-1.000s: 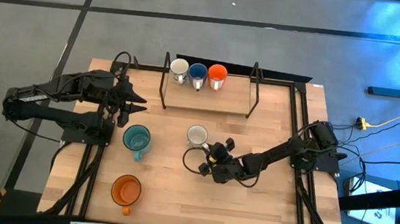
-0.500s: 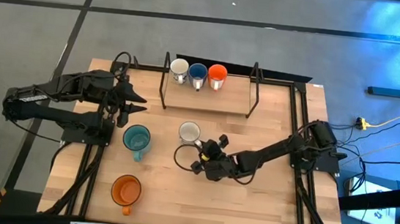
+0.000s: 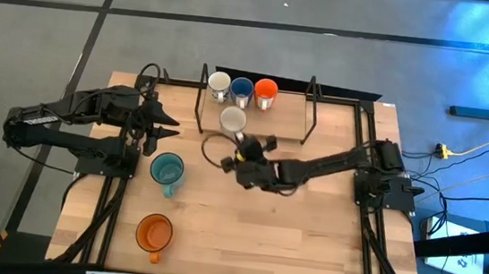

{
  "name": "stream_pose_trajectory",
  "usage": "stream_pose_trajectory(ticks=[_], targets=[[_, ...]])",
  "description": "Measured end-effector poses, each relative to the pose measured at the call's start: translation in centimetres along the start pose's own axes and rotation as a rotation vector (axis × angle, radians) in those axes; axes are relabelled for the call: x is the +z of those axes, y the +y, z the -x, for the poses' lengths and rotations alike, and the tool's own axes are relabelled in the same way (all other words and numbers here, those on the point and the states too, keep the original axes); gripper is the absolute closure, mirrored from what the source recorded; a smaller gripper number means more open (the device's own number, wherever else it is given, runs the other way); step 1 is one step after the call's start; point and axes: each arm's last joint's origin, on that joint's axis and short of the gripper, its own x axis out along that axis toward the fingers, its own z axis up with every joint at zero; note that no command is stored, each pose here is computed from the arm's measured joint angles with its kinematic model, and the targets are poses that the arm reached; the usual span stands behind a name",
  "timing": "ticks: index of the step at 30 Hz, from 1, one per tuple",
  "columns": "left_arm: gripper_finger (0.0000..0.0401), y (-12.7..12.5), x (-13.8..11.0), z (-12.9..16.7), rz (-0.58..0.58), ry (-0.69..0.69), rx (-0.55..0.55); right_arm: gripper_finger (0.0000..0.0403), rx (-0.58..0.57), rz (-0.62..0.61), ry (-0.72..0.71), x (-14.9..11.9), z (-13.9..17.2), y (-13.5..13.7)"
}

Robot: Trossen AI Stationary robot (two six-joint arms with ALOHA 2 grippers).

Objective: Place coffee mugs
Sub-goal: Put the white blue patterned mug on the shelf

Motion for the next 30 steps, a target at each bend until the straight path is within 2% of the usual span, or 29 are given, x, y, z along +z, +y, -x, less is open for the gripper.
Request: stream_pose_trajectory(ticks=[11, 17, 22, 30], targets=[[0.0275, 0.0, 0.1, 0.0, 0.001, -0.009, -0.001, 0.0362, -0.093, 0.03, 0.028, 1.0, -5.6, 3.2], [0.0275, 0.0, 0.1, 0.0, 0.015, -0.008, -0.001, 0.0362, -0.102, 0.014, 0.054, 0.3, -8.6, 3.4], [0.0275, 0.0, 0.1, 0.0, 0.027, -0.009, 0.005, 0.0362, -0.103, -0.007, 0.079, 0.1, -9.9, 3.0], [0.0275, 0.1, 0.1, 0.0, 0.028, -0.011, 0.024, 0.0362, -0.08, -0.023, 0.109, -1.0, -10.2, 3.3]])
